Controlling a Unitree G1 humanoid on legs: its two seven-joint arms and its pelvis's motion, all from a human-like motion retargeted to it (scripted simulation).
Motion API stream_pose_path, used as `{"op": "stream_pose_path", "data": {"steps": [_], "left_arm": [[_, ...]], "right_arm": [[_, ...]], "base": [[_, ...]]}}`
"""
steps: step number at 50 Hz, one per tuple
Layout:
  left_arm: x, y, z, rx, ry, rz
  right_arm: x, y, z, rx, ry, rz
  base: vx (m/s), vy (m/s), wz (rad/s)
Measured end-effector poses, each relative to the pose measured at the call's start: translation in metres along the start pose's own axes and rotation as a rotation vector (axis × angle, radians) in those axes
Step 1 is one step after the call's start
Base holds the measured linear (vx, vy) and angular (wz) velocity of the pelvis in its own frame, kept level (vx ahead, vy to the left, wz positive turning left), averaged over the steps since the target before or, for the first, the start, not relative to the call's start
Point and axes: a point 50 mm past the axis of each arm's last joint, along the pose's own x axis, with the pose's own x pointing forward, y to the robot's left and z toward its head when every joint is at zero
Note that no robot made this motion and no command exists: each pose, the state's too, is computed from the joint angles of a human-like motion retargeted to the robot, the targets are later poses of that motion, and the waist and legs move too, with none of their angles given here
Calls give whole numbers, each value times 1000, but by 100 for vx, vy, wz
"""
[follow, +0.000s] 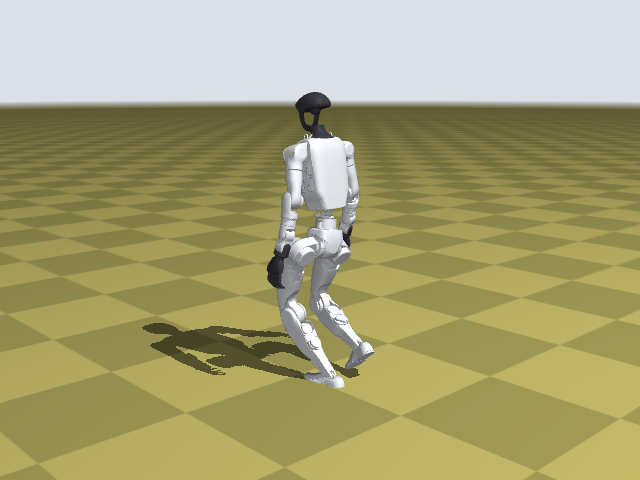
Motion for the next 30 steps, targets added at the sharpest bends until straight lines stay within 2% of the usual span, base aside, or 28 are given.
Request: {"op": "stream_pose_path", "data": {"steps": [8,15,23,30], "left_arm": [[6,1,70,19,-228,104],[-2,-11,136,61,-473,115],[-5,-43,132,93,-470,-23],[-4,-66,106,195,-377,-140]], "right_arm": [[-4,6,-8,105,0,-80],[-8,6,-16,102,20,-127],[-10,-5,-30,92,84,-169],[-4,-20,-13,78,44,-200]], "base": [[38,1,103],[38,-1,92],[18,-4,63],[0,-6,94]]}}
